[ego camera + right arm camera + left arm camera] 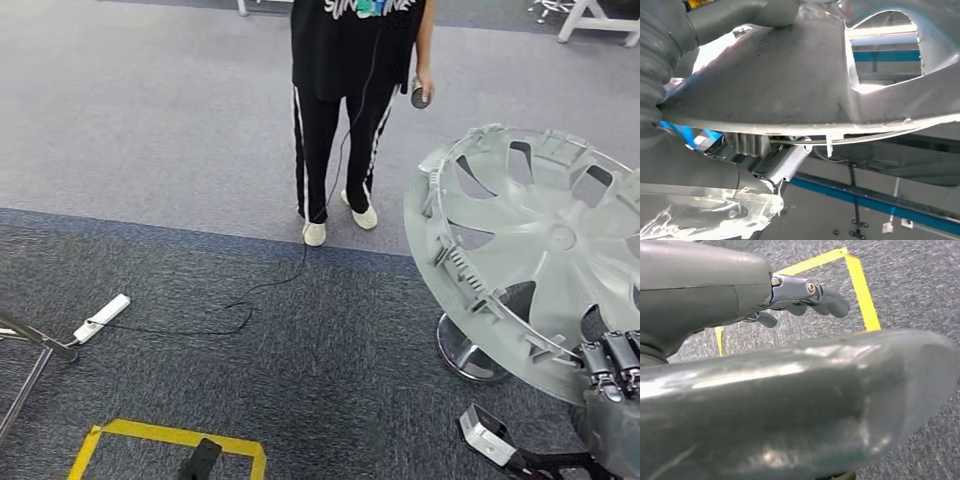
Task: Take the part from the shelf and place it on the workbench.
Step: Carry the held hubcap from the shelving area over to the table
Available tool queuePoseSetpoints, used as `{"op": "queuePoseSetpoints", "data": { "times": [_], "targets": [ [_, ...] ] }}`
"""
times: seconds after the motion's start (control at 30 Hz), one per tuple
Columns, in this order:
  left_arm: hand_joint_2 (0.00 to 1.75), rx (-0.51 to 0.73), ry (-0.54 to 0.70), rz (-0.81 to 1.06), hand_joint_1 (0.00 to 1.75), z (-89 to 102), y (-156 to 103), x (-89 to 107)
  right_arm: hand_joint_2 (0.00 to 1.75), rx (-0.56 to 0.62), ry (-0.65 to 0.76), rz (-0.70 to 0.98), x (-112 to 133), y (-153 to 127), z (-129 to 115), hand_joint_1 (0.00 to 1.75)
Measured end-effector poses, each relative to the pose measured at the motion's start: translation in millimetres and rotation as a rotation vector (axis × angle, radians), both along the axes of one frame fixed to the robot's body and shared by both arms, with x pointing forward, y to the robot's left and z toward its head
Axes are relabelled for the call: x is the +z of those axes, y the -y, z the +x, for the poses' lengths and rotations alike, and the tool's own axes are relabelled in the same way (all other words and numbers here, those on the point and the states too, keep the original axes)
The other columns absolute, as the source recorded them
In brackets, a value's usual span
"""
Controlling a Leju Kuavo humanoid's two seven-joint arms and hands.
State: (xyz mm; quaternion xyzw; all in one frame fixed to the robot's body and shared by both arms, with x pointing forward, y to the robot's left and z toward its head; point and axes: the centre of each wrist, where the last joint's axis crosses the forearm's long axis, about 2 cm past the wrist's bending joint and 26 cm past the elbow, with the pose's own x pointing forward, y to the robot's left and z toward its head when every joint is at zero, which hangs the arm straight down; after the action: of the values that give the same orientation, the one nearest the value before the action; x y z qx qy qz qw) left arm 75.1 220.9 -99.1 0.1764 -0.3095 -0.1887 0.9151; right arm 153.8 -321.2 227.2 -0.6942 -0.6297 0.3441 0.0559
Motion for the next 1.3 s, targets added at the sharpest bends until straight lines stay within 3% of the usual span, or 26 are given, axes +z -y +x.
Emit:
{"op": "queuePoseSetpoints", "data": {
  "times": [1.3],
  "targets": [
    [0.00, -0.006, -0.002, -0.004, 0.00, 2.4, 3.5, 0.9, 1.75, -0.018, -0.021, -0.002, -3.3, 3.3, -6.7, 1.75]
  ]
}}
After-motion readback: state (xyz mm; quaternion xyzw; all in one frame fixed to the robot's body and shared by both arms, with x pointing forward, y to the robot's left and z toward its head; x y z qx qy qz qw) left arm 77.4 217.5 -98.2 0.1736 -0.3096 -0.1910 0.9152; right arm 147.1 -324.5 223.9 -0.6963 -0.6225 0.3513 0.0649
